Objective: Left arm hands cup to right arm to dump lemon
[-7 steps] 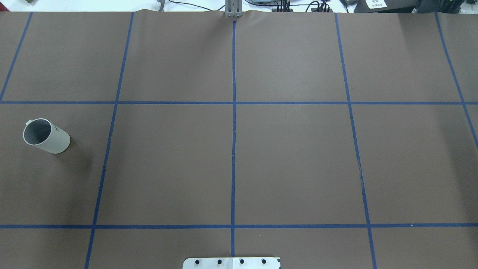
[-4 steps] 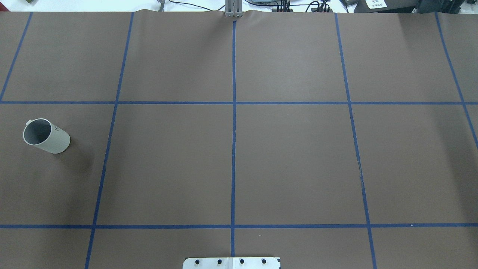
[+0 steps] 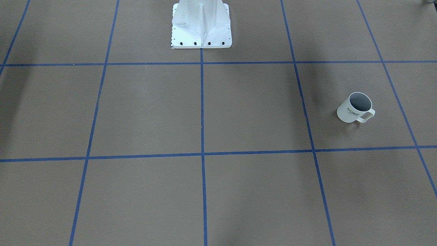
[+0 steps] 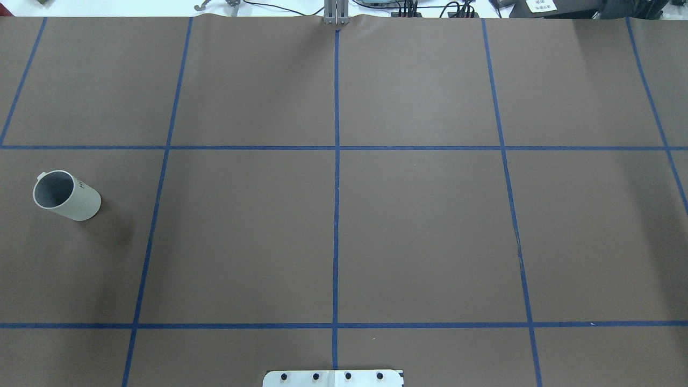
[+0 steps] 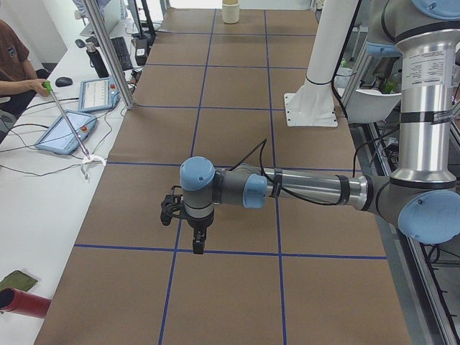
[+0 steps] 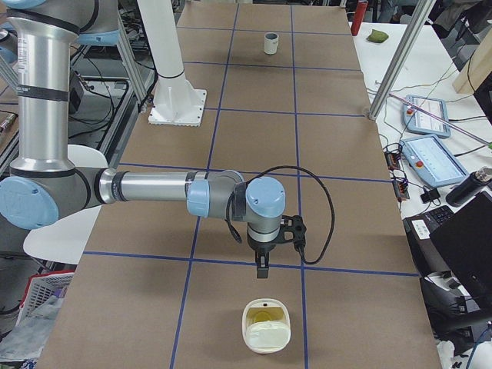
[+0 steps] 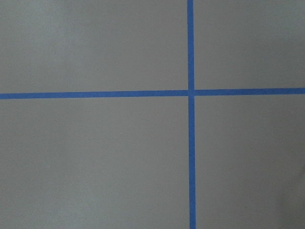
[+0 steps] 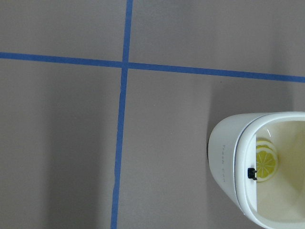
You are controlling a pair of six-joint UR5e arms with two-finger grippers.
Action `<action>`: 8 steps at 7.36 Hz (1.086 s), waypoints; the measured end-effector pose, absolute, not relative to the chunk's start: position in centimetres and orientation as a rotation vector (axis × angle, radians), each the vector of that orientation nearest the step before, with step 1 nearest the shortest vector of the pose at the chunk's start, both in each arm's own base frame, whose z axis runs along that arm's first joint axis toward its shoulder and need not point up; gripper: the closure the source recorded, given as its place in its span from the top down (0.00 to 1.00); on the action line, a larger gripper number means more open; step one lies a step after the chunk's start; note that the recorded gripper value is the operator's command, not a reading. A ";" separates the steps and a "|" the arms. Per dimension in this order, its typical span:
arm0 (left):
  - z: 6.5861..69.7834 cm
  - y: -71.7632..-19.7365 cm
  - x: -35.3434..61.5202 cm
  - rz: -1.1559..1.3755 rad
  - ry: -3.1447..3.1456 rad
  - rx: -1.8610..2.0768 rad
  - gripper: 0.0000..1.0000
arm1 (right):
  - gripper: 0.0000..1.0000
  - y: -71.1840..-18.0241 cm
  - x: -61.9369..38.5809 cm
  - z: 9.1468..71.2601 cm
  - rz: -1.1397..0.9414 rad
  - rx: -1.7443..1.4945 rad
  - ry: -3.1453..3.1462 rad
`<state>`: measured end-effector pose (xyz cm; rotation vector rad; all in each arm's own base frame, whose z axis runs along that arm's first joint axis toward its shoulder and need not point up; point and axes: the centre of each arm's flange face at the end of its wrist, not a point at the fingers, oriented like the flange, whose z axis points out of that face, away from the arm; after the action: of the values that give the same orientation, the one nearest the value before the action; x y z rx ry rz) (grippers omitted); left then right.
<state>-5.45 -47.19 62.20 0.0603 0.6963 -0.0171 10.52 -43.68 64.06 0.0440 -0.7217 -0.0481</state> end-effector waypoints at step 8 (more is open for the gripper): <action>62.4 -47.1 -5.4 -0.020 0.695 0.053 1.00 | 1.00 -44.6 10.5 63.2 -0.048 0.059 -0.726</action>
<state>-5.42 -47.14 62.43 0.0525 0.6955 -0.0195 10.49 -44.57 63.19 0.0585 -0.7261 -0.0478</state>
